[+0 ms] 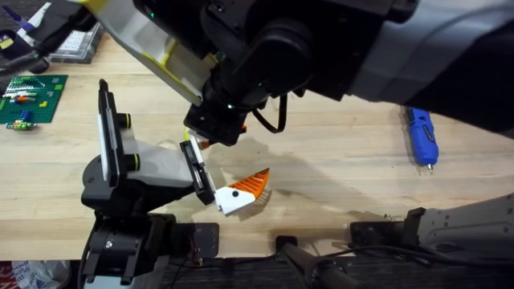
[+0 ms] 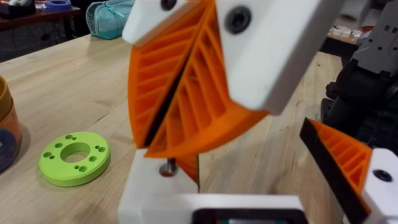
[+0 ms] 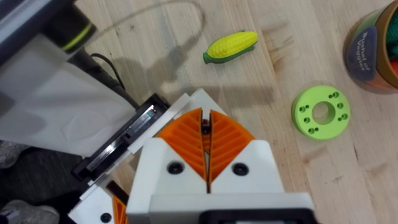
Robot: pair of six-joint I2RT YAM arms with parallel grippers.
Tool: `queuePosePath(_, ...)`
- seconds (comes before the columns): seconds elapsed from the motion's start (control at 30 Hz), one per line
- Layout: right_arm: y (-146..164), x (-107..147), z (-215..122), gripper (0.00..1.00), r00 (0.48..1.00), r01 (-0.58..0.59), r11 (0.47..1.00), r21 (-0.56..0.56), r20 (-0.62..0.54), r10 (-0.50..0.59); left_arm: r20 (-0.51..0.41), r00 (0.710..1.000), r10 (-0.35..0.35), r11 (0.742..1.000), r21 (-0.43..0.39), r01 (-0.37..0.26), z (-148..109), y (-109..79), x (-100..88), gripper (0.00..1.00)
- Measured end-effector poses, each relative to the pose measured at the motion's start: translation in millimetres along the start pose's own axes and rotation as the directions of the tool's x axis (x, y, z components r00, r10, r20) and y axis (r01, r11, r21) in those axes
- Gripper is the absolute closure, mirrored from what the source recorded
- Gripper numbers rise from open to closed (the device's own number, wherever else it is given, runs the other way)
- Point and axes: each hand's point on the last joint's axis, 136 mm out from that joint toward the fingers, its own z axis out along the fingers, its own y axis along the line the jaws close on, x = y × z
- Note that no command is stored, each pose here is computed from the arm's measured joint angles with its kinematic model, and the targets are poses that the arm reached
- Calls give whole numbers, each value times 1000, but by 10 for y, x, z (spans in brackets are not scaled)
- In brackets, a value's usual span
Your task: Pick up the gripper from the table and insert it into the empty holder that is missing its gripper. Then pick up a screw, insert it into the mounting hole, and use the screwdriver to tighten it. Finally, clean up the table by picking up the vegetable and placing it into the bucket.
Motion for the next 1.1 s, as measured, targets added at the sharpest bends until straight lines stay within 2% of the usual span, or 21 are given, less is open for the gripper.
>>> queuePosePath(1.1,38,-37,0,993,1000,1,1000,-23,16,0,-1,1000,-2,1000,1,2,0,-2,2,12)
